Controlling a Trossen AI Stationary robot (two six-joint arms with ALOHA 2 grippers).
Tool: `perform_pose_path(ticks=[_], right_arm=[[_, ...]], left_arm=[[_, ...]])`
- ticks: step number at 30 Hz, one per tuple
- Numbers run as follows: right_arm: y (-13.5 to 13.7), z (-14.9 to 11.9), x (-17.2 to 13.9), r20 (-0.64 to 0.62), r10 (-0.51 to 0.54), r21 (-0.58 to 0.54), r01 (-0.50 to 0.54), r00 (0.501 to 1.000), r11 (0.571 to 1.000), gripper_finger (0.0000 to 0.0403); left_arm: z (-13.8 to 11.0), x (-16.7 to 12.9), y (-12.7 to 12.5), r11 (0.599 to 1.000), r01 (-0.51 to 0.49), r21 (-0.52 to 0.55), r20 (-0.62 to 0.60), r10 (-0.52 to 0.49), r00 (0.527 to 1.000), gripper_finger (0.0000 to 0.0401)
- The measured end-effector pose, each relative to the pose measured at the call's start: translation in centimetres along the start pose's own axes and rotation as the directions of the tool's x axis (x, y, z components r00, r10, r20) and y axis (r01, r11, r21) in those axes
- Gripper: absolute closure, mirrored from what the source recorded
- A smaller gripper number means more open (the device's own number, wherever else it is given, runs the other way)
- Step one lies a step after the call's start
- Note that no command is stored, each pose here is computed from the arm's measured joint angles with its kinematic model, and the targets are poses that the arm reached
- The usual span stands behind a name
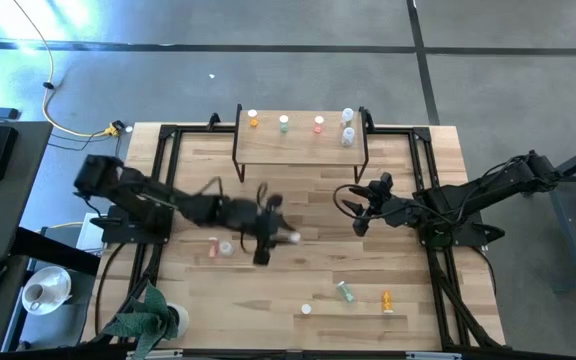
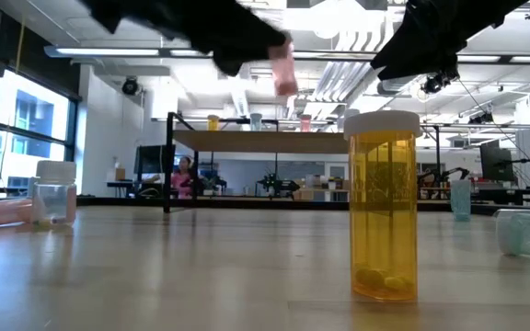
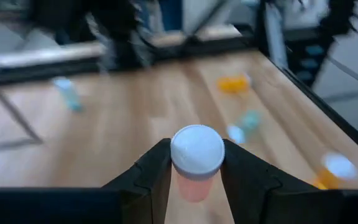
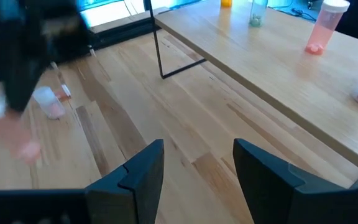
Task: Pick and place medicine bottles onto shelf by color
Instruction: Put the bottom pink pill bottle on the shelf
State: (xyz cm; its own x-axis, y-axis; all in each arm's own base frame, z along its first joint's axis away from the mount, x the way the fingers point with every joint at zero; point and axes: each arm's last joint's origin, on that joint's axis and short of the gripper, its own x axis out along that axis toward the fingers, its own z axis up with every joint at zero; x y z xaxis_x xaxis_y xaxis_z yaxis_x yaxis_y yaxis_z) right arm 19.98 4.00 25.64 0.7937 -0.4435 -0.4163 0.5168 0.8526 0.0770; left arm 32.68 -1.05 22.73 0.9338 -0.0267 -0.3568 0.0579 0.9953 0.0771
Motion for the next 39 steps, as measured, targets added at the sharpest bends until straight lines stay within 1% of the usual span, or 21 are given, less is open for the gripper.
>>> perform_pose_path(ticks=[4,6,9,11,15,20,25,35,37,39], right_arm=[[0.0,0.0,0.0,0.003,-0.004,0.0,0.004,1.0,1.0,0.0219],[0.0,0.0,0.0,0.004,-0.003,0.002,0.003,1.0,1.0,0.0219],[0.0,0.0,0.0,0.005,-0.003,0.002,0.003,1.0,1.0,0.0219],[0.0,0.0,0.0,0.005,-0.003,0.002,0.003,1.0,1.0,0.0219],[0.0,0.0,0.0,0.005,-0.003,0.002,0.003,1.0,1.0,0.0219],[0.0,0.0,0.0,0.005,-0.003,0.002,0.003,1.0,1.0,0.0219],[0.0,0.1,0.0,0.013,-0.016,0.004,0.015,1.0,1.0,0.0219],[-0.1,0.1,0.0,0.017,-0.019,-0.038,0.02,1.0,0.999,0.0219],[-0.1,0.2,0.0,0.018,-0.019,-0.042,0.019,1.0,0.999,0.0219],[-0.1,0.2,0.0,0.018,-0.018,-0.043,0.019,1.0,0.999,0.0219]], left_arm=[[2.6,-1.3,4.2,0.996,-0.091,-0.01,0.007,0.091,0.996,0.0284],[3.5,-1.8,6.3,0.99,-0.142,-0.006,-0.022,0.142,0.99,0.0284],[5.1,-2.4,9.4,0.977,-0.214,-0.004,-0.033,0.214,0.976,0.0284],[5.8,-2.7,11.2,0.97,-0.242,-0.016,-0.028,0.242,0.97,0.0284],[6.3,-3.0,14.1,0.961,-0.274,-0.042,-0.016,0.273,0.962,0.0284],[6.2,-2.5,16.6,0.945,-0.324,-0.043,-0.029,0.323,0.946,0.0284],[6.2,-0.9,18.6,0.953,-0.3,-0.05,-0.029,0.299,0.954,0.0284],[5.8,2.0,21.2,0.953,-0.302,-0.007,-0.126,0.299,0.946,0.0284],[5.4,2.3,21.5,0.954,-0.3,-0.011,-0.157,0.295,0.942,0.0284],[5.4,2.5,21.9,0.952,-0.305,-0.01,-0.159,0.299,0.941,0.0284]])
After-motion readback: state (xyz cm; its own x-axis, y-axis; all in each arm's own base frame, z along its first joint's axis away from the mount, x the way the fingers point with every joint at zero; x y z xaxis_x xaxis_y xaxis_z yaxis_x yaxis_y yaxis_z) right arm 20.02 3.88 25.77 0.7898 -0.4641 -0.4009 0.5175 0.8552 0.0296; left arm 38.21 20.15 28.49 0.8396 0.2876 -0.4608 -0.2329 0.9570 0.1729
